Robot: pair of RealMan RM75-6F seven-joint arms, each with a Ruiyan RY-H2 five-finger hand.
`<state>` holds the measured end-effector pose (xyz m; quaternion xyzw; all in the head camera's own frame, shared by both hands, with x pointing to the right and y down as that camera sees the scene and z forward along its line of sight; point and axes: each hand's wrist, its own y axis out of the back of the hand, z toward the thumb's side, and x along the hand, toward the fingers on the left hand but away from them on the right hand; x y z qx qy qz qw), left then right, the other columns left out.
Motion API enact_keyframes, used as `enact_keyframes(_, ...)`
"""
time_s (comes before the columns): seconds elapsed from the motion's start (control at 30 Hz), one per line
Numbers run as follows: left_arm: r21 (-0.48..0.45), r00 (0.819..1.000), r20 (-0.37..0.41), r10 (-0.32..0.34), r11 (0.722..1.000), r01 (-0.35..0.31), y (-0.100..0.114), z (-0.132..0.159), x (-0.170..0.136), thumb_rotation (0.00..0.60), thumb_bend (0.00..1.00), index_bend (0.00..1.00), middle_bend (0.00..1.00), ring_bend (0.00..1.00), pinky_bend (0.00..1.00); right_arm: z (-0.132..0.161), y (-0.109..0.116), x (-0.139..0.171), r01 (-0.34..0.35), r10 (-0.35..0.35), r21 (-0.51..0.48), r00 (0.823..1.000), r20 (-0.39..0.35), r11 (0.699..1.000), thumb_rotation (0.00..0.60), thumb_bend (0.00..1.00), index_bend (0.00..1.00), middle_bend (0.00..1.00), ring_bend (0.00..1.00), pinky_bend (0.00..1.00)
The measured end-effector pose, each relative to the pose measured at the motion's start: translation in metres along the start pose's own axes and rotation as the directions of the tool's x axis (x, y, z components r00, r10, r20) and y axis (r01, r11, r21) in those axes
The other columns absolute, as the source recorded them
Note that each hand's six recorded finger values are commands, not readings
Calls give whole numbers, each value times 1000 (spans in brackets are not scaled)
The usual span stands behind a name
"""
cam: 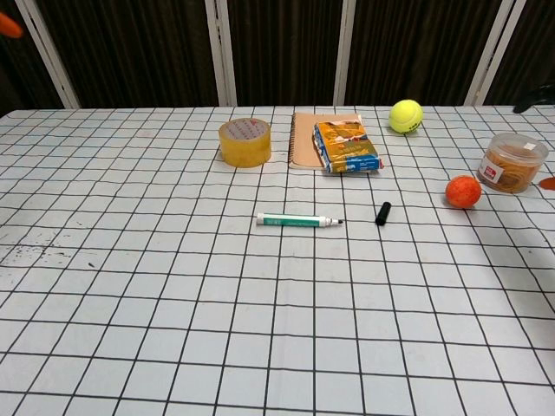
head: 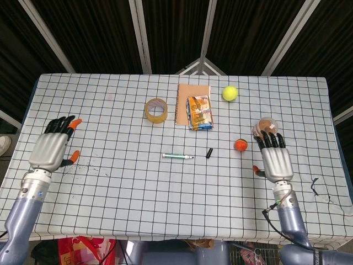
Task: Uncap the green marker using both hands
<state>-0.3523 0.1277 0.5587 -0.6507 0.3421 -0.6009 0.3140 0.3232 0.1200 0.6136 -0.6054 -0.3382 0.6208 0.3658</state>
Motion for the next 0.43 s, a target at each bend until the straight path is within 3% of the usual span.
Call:
enact_keyframes(0.23, -16, 999, -49, -15, 1000, 14, -17, -52, -36, 600, 499, 109, 8, 0, 0, -49, 16, 15, 65, -65, 19, 998, 26, 998, 600, 256, 177, 87, 59, 16)
enact_keyframes(0.43, -21, 999, -44, -14, 1000, 13, -26, -63, -45, 600, 499, 106, 7, 0, 0, -90, 25, 24, 81, -82, 20, 995, 52, 996, 600, 256, 178, 87, 59, 16)
